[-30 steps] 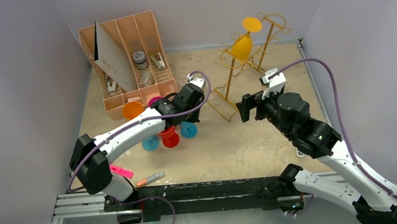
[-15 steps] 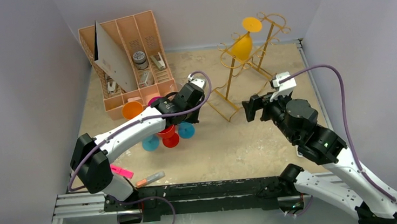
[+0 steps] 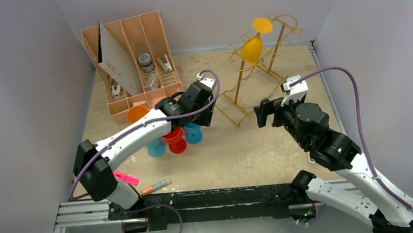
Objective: Take the wine glass off the wine glass rack
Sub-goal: Place the wine glass at the center of the board.
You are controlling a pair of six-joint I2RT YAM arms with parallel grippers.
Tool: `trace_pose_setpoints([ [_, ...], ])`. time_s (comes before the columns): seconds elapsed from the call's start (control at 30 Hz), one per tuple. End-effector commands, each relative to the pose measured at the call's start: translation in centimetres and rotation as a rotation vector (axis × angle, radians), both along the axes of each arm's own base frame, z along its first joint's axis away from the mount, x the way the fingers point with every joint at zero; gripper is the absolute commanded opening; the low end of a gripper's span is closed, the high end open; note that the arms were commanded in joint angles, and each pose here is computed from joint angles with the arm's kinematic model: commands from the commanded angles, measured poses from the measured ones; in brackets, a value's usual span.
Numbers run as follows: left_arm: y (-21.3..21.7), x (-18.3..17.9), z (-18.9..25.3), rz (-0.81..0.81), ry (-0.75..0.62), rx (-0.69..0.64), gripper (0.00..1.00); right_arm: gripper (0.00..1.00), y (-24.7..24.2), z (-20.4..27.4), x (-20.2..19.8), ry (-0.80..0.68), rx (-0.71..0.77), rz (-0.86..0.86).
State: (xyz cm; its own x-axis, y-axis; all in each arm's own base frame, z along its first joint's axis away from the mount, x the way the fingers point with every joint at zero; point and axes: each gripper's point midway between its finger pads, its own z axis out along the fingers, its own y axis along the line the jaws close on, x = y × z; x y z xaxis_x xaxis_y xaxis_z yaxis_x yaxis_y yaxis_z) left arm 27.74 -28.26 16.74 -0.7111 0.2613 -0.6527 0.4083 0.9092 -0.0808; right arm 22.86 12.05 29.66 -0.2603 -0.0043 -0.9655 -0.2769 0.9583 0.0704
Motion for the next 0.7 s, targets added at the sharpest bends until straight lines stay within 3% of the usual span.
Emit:
trace_pose_setpoints([
  [0.0,-0.6,-0.3,4.6,-0.007,-0.06,-0.107,0.45,0.99,-0.9,1.9,0.5,-0.032,0.0,-0.057],
  [0.27,-0.3,-1.6,7.6,-0.053,-0.083,-0.172,0.5,0.99,-1.0,2.8,1.1,-0.071,-0.011,-0.07],
  [0.53,0.4,-2.5,11.6,-0.081,-0.145,-0.241,0.52,0.99,-2.1,7.6,4.3,-0.178,-0.281,-0.143],
  [0.67,1.3,-3.1,14.0,-0.083,-0.218,-0.301,0.63,0.99,-1.6,10.0,5.7,-0.19,-0.286,-0.142],
])
